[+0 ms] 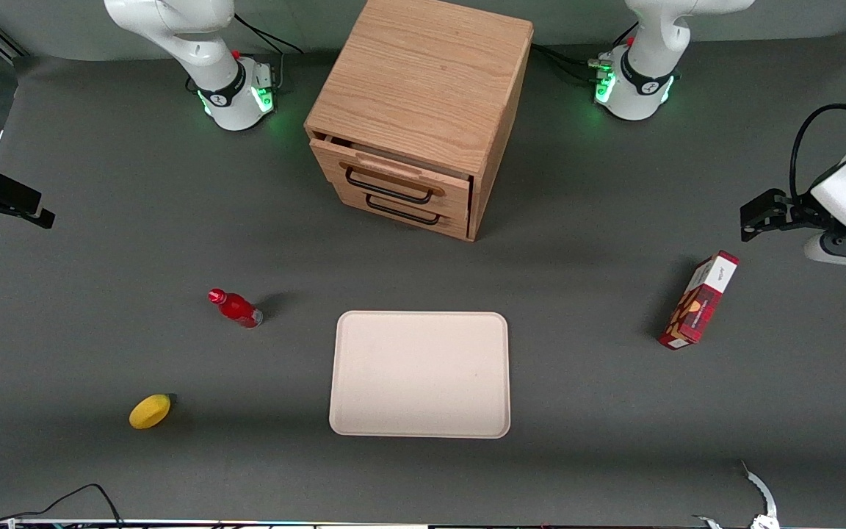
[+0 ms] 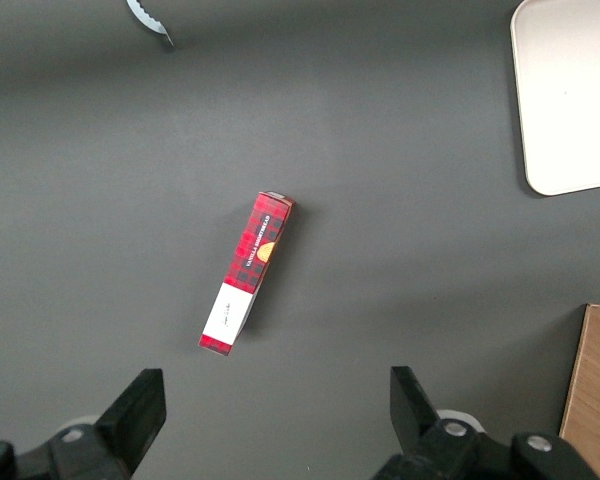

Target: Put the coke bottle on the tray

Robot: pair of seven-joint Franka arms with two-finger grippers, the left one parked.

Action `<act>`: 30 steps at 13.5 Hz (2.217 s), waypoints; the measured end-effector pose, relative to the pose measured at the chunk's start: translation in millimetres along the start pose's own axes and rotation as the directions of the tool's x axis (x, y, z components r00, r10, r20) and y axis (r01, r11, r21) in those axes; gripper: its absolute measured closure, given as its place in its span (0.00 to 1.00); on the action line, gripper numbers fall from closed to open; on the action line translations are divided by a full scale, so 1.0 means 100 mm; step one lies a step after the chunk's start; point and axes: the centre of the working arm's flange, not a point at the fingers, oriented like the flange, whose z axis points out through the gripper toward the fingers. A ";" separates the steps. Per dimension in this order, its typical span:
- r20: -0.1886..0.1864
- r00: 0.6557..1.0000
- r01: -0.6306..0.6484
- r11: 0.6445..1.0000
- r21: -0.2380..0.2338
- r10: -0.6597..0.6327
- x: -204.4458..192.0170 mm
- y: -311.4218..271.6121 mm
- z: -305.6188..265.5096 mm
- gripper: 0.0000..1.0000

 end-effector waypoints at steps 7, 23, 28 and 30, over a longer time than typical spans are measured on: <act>-0.001 1.000 0.002 1.000 -0.021 -0.002 0.00 -0.01 -0.01 0.00; -0.020 0.997 -0.079 0.997 0.021 0.079 0.26 -0.57 0.39 0.00; -0.024 0.996 -0.088 0.996 0.025 0.089 0.52 -0.59 0.93 0.00; -0.033 0.995 -0.088 0.996 0.027 0.089 0.56 -0.61 1.19 0.00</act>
